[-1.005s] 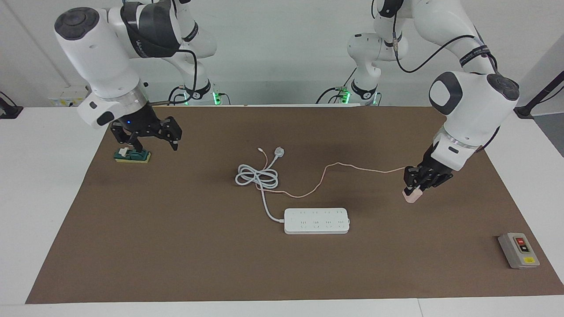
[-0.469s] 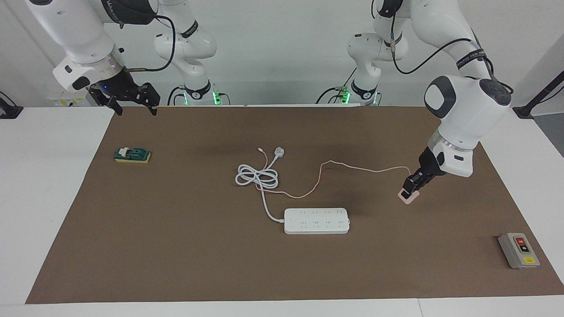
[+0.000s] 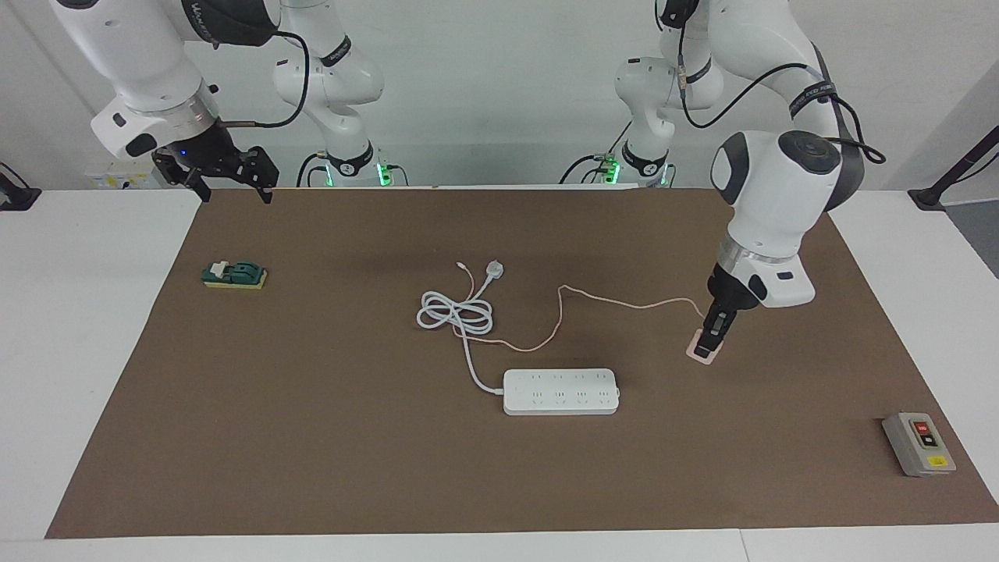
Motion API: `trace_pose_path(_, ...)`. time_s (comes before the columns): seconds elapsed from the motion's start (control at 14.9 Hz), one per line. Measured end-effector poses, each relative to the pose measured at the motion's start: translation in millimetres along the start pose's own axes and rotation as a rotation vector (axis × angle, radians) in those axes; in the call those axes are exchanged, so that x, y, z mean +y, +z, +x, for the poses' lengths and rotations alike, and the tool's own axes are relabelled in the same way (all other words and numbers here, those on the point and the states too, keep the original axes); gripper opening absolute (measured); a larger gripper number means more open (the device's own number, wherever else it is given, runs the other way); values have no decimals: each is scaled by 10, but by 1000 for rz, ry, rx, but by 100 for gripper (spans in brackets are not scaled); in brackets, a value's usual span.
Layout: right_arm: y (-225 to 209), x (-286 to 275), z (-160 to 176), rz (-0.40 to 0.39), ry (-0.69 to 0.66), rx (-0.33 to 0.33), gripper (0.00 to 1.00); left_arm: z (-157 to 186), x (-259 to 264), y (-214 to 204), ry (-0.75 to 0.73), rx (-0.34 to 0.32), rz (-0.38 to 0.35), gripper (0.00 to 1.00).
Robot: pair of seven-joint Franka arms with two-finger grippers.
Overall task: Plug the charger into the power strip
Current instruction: 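Move the charger with the left gripper to the power strip's end socket, then push the charger into the socket with the left gripper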
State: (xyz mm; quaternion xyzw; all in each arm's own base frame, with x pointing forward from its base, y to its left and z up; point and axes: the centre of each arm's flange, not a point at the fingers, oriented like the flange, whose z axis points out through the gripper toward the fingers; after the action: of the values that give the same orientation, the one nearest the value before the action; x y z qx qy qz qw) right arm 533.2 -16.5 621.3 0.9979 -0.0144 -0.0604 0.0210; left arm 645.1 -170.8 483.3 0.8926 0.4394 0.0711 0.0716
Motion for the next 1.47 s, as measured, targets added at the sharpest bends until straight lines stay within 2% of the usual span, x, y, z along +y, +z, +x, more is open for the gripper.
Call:
trace_pose_path(0.34,-4,-36,4,-1,-7,4,100,-823,351,160,-262,-22,74,32)
trace_pose_path(0.54,-5,-38,5,-1,-7,5,100,-1134,483,521,-453,-9,151,32)
trace_pose_path(0.74,-6,-49,6,-2,-9,6,100,-1145,593,753,-620,13,189,32)
trace_pose_path(0.87,-7,-58,5,-2,-11,6,100,-1066,593,760,-668,24,197,32)
trace_pose_path(1.14,-7,-62,5,-2,-11,6,100,-872,544,853,-708,35,211,32)
trace_pose_path(1.47,-8,-101,5,14,-17,6,100,-857,594,1077,-708,39,224,32)
